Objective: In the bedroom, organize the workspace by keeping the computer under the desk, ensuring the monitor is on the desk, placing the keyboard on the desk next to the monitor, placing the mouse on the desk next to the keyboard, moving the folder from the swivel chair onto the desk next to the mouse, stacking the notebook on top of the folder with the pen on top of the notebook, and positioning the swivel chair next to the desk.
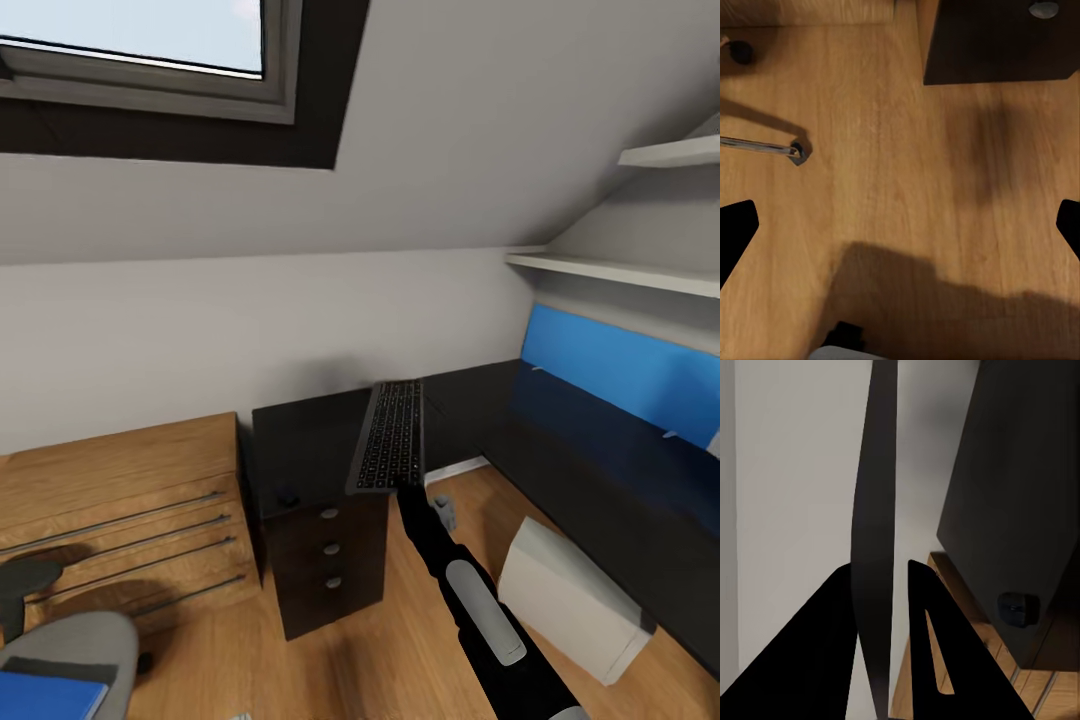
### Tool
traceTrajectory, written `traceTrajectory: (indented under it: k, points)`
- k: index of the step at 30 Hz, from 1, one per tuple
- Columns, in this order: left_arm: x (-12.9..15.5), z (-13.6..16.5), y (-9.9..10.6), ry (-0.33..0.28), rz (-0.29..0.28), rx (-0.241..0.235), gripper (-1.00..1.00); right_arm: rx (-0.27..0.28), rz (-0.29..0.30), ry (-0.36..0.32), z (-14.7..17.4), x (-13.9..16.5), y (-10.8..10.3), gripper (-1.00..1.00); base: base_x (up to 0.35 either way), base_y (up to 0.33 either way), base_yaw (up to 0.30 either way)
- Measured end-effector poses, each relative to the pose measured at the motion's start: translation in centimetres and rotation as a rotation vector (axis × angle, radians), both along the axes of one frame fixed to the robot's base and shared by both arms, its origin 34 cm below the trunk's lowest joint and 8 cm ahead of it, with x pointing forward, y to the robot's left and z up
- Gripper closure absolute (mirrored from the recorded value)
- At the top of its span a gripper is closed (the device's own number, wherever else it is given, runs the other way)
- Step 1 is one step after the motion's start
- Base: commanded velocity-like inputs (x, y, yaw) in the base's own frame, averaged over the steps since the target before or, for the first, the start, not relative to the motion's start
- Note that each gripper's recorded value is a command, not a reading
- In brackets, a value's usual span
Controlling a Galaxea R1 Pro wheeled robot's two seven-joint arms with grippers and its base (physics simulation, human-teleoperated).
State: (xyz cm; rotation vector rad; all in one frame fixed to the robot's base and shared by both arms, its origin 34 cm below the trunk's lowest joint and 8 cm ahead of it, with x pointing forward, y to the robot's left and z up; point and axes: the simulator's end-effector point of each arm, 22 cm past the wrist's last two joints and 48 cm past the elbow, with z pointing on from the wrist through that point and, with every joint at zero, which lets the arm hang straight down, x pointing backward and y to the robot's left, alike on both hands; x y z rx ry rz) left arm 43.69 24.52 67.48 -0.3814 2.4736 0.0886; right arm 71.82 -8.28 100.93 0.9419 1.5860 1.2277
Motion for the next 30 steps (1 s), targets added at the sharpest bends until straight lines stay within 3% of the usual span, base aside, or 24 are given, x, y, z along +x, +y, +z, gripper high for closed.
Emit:
traceTrajectory:
  k: [20,30]
  points:
    - [-0.9,-0.9,0.0,0.03,0.001,0.001,-1.0,-0.001,-0.005,0.032,-1.9,0.2,-0.1,1.0,-0.098,0.175,-0.134]
    - [-1.3,-1.4,0.0,0.045,0.001,0.001,-1.0,-0.007,-0.01,0.045,-2.7,0.3,-0.5,1.0,-0.003,0.027,-0.154]
